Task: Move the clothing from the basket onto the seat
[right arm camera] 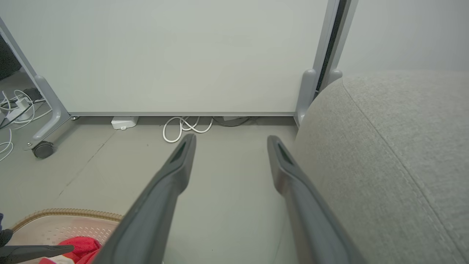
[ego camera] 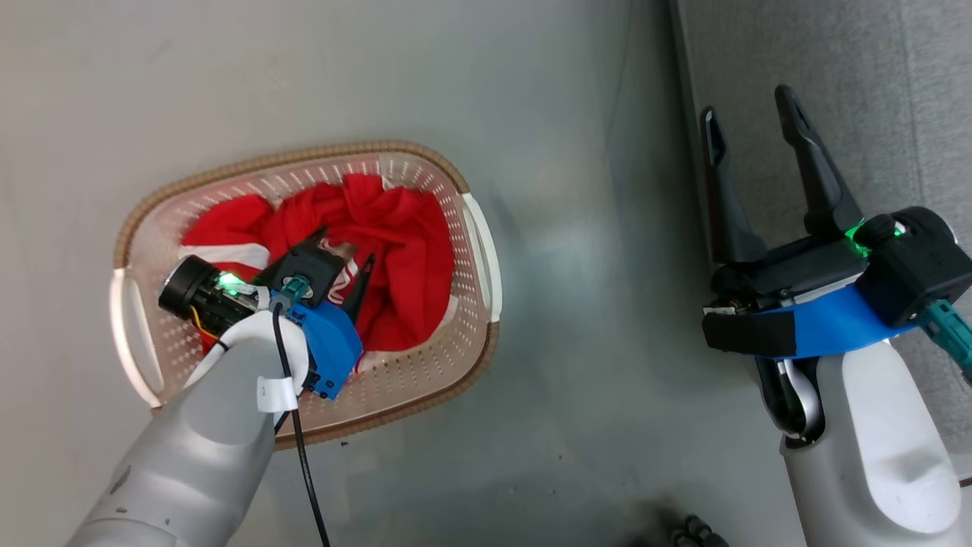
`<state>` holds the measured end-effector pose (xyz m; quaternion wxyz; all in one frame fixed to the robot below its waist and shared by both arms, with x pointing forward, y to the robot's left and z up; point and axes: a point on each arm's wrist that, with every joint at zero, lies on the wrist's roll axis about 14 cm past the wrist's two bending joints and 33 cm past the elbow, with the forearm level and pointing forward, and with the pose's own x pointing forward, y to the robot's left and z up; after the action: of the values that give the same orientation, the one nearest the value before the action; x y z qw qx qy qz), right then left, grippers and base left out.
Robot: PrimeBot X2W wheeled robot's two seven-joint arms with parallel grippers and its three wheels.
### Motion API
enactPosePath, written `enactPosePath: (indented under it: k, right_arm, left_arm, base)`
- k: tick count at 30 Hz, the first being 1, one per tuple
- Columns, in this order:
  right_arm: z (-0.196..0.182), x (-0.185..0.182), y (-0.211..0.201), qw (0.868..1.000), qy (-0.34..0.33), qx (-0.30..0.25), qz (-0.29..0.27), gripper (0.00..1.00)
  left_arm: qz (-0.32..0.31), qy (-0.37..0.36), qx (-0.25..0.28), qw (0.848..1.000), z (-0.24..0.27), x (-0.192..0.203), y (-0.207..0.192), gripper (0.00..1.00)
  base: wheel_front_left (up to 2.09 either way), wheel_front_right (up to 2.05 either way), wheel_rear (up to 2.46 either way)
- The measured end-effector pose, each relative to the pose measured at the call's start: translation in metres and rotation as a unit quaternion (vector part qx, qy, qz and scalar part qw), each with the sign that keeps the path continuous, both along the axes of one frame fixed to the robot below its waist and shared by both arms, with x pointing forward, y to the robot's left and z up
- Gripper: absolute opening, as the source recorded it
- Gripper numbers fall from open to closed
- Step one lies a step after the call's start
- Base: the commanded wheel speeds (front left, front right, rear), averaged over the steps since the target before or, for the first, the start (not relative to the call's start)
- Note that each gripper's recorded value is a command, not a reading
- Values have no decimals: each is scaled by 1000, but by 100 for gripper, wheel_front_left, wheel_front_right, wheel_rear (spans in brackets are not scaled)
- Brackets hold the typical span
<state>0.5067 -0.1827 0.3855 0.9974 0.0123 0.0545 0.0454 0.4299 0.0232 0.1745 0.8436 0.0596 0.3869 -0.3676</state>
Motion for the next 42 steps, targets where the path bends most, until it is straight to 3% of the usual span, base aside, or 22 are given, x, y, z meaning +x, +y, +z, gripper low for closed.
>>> enactPosePath:
  k: [11,22,23,24,25,32,42]
  right_arm:
    - [-46,5,-6,999,36,-10,-3,100]
    - [-72,5,-13,998,57,-15,-10,100]
    - [-73,4,-13,998,58,-15,-10,100]
    - [-74,4,-13,998,59,-15,-10,100]
    - [-75,4,-13,998,60,-15,-10,100]
    - [-74,4,-11,998,59,-13,-8,100]
    - [-51,11,-1,999,34,-7,2,100]
  left_arm:
    - [-21,82,24,996,-62,-25,0,100]
    - [-45,113,37,992,-95,-32,-4,100]
    - [-45,115,38,992,-96,-31,-3,49]
    - [-47,114,39,992,-97,-30,-4,10]
    - [-52,111,39,992,-97,-29,-5,0]
    - [-59,103,32,992,-90,-27,-10,0]
    - [-46,43,-41,997,-35,1,-40,0]
  base:
    - [0,0,0]
    - [0,0,0]
    - [0,0,0]
    - [0,0,0]
    - [0,0,0]
    - [0,0,0]
    - [0,0,0]
